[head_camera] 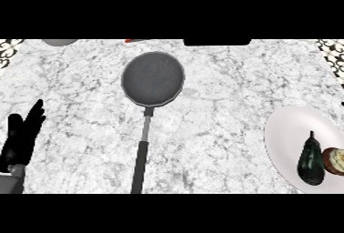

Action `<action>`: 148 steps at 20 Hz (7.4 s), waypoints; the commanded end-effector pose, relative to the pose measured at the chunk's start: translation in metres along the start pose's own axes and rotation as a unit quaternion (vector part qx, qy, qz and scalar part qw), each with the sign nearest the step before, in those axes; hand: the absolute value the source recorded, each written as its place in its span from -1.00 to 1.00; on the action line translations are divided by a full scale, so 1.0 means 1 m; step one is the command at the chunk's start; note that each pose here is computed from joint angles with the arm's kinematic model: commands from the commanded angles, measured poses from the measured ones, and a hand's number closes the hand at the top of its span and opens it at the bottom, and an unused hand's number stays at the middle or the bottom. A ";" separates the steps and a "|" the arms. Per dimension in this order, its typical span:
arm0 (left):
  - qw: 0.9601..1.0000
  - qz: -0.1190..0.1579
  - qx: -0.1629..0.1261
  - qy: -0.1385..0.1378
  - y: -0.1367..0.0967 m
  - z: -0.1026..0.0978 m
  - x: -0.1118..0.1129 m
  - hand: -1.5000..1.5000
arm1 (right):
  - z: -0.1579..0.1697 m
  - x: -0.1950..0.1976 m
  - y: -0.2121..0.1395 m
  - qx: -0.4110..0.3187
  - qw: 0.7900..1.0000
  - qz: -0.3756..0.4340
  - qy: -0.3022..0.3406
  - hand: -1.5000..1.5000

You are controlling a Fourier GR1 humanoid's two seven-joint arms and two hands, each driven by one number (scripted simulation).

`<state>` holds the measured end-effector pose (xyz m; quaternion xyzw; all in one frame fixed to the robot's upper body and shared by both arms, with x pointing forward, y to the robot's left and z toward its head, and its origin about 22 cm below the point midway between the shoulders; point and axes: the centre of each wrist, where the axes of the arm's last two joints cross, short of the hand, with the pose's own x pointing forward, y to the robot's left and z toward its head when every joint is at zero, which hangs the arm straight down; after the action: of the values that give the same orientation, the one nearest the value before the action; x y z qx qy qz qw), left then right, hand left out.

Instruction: Pick the cupcake from the plate and place it in the pan

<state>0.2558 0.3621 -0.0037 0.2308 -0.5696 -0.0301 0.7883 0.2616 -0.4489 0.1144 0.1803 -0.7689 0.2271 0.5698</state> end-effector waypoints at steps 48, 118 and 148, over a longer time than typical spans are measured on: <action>1.000 -0.015 -0.008 0.000 -0.004 -0.004 0.021 0.00 | 0.018 -0.004 0.021 0.363 0.721 0.549 0.218 -1.00; 1.000 -0.012 -0.026 0.006 -0.002 -0.007 0.040 0.00 | -0.322 -0.057 0.184 -0.037 0.912 0.403 0.067 1.00; 0.993 -0.034 -0.092 -0.063 -0.057 -0.029 0.069 0.00 | -0.326 -0.114 0.209 -0.043 0.955 0.257 0.143 -1.00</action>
<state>0.3158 0.2985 0.0322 0.1771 -0.6014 -0.1188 0.7700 0.4407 -0.0937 0.0551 -0.0968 -0.7011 0.3720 0.6005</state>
